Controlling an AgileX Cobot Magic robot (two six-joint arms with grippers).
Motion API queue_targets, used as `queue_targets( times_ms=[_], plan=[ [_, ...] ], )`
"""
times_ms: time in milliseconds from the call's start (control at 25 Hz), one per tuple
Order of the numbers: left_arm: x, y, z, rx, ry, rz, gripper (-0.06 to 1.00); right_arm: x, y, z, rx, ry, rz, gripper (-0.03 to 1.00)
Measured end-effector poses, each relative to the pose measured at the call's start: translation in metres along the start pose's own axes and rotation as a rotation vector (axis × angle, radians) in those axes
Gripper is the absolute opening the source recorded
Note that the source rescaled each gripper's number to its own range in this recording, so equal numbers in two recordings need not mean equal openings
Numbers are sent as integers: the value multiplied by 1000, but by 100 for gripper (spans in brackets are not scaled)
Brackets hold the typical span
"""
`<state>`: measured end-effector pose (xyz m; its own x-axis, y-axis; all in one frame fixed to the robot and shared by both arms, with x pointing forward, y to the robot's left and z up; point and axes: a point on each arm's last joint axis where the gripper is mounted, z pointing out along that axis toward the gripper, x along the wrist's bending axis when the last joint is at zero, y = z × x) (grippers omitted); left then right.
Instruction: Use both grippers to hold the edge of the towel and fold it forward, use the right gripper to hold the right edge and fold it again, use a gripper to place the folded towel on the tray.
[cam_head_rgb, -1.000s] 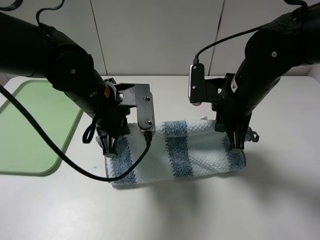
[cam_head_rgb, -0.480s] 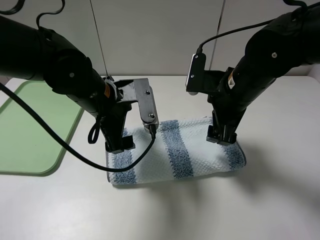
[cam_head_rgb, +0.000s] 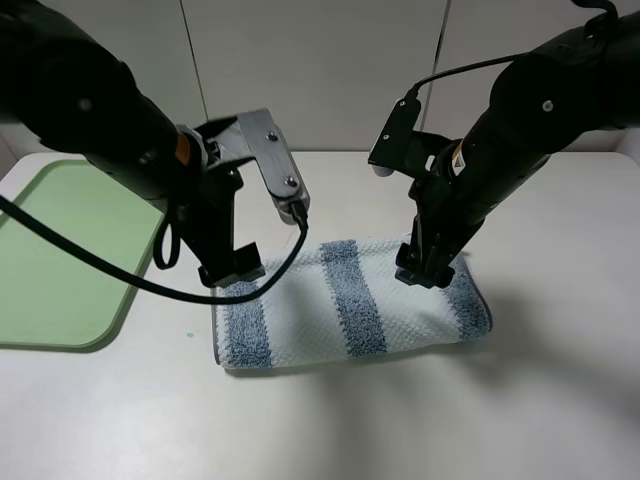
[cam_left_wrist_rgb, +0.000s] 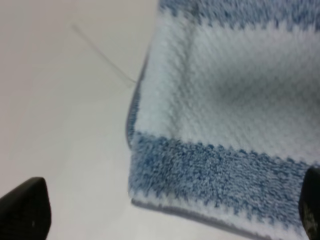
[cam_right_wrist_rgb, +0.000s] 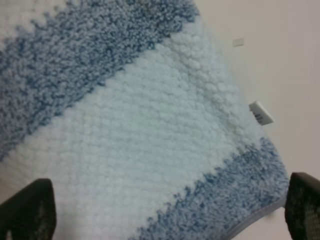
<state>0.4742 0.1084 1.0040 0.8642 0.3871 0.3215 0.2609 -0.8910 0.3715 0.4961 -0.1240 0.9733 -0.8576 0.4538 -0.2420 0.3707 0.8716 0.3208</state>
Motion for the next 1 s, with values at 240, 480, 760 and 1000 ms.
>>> queue_targets(
  times_ms=[240, 480, 760, 1000],
  plan=[
    [6, -8, -77, -143, 89, -110, 100, 3, 0, 0, -2, 38, 101, 100],
    [1, -36, -150, -249, 145, -261, 100, 8, -5, -1, 60, 79, 192, 100],
    [-21, -91, -218, -344, 163, -456, 100, 10, -8, -1, 97, 99, 245, 100],
    [-56, -154, -244, -487, 176, -547, 100, 10, -8, -1, 101, 104, 258, 100]
  ],
)
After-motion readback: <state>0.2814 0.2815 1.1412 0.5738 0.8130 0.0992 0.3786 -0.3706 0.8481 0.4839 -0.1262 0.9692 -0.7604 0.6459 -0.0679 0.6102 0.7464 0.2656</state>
